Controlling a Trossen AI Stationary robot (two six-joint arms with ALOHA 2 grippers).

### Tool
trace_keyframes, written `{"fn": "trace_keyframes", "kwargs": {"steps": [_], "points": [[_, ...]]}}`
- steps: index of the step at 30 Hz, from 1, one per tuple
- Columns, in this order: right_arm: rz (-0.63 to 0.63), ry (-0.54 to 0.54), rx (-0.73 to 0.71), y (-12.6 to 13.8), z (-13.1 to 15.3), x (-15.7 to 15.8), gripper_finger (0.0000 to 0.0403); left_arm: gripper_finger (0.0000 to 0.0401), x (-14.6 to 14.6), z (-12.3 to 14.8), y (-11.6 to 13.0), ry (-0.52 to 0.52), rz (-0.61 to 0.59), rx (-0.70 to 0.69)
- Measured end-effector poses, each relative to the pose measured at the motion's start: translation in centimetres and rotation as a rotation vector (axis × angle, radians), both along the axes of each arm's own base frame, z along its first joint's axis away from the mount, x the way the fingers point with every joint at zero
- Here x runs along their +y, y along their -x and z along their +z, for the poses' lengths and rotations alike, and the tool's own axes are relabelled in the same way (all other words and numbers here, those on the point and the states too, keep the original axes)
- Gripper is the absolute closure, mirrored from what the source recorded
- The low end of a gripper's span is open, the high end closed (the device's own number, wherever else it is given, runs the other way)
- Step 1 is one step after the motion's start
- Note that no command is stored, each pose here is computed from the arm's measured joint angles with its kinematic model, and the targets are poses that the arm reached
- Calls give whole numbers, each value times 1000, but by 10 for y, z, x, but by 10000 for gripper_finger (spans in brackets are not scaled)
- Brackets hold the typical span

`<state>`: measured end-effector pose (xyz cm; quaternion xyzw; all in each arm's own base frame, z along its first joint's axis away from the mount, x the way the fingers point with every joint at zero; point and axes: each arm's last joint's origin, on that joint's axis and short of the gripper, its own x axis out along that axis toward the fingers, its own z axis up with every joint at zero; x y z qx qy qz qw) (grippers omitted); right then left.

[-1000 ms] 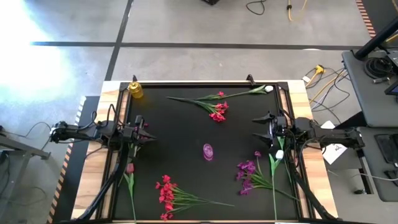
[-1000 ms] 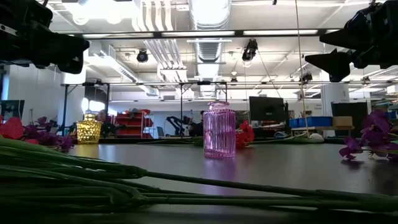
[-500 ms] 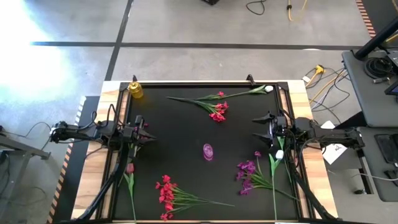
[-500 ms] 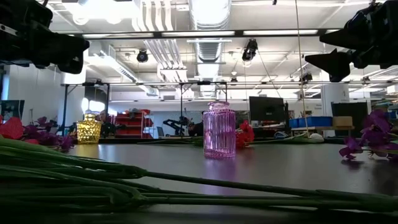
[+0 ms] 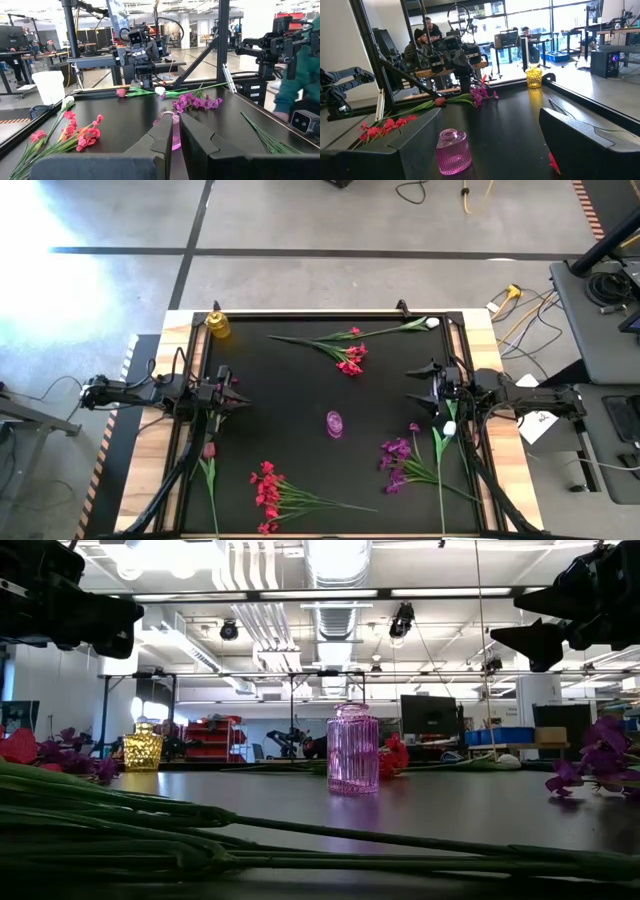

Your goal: Sort flowers into vase by color

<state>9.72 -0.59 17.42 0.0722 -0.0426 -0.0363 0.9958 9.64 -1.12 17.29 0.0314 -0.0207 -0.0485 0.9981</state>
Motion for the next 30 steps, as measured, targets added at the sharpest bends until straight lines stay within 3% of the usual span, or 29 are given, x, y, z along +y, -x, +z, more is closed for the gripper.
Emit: {"fn": "trace_keyframes", "kwargs": {"steps": [12,16,24,27,30], "points": [[0,0,0,0,0,0,76,380,0,0,0,0,3,0],[0,0,0,0,0,0,76,380,2,2,0,-13,77,-16],[0,0,0,0,0,0,76,380,3,29,4,307,39,-282],[0,0,0,0,0,0,76,380,7,38,7,340,141,-397],[0,0,1,0,0,0,76,380,9,40,4,352,237,-423]]}}
